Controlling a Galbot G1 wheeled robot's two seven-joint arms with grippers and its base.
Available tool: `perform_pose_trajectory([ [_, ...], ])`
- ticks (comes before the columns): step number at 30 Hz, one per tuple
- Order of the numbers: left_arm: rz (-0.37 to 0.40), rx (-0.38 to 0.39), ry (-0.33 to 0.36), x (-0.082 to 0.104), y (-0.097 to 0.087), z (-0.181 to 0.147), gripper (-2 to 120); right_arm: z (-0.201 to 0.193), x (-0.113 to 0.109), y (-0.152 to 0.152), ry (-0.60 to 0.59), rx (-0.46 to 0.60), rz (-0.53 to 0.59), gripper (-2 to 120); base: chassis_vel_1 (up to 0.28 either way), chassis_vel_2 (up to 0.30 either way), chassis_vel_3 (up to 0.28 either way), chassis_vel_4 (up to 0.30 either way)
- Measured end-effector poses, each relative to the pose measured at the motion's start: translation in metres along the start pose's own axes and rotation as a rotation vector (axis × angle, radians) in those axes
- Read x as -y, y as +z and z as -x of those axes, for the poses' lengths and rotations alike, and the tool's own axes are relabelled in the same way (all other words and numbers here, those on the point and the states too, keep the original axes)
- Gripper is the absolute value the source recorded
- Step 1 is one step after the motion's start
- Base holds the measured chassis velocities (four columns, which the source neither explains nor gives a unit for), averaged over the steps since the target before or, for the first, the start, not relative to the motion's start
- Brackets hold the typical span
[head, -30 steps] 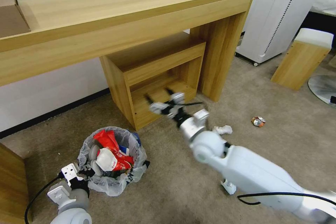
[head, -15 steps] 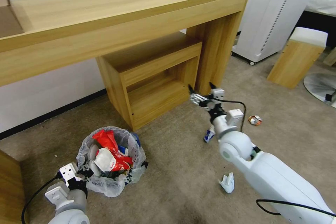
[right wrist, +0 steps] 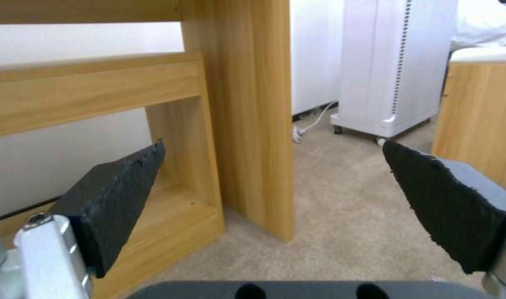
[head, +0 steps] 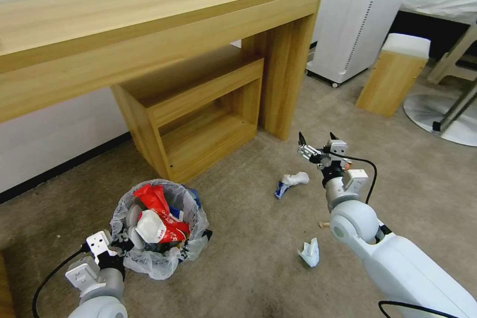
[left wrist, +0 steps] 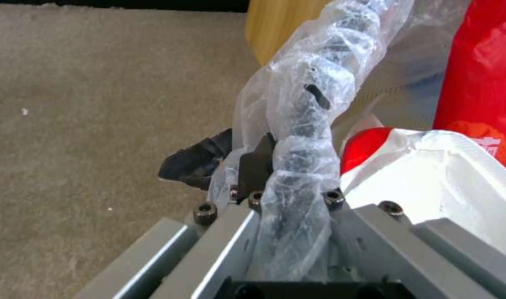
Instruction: Pick up the trash bin and place the garbage on the floor into it.
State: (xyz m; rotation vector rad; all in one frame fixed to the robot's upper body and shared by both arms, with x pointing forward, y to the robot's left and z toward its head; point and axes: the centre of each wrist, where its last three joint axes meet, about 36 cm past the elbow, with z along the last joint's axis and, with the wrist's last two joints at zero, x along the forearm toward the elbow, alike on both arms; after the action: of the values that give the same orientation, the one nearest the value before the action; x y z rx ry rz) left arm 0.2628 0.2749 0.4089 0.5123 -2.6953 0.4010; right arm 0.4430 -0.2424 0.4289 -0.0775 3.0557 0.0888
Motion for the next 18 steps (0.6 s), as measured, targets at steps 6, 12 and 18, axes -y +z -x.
perform_pose_trajectory([
  [6, 0.005, 0.002, -0.003, -0.003, -0.002, -0.002, 0, -0.003, -0.002, 0.007, 0.001, 0.008, 0.001, 100, 0.0, 0.0, 0.0, 0.0],
  [12, 0.009, 0.001, -0.004, -0.004, -0.003, -0.005, 0, -0.004, -0.004, 0.011, -0.005, 0.016, 0.009, 100, 0.0, 0.0, 0.0, 0.0],
  [18, 0.012, -0.001, -0.004, -0.005, -0.003, -0.005, 0, -0.007, -0.001, 0.013, 0.001, 0.014, 0.01, 100, -0.023, -0.019, -0.035, -0.016],
])
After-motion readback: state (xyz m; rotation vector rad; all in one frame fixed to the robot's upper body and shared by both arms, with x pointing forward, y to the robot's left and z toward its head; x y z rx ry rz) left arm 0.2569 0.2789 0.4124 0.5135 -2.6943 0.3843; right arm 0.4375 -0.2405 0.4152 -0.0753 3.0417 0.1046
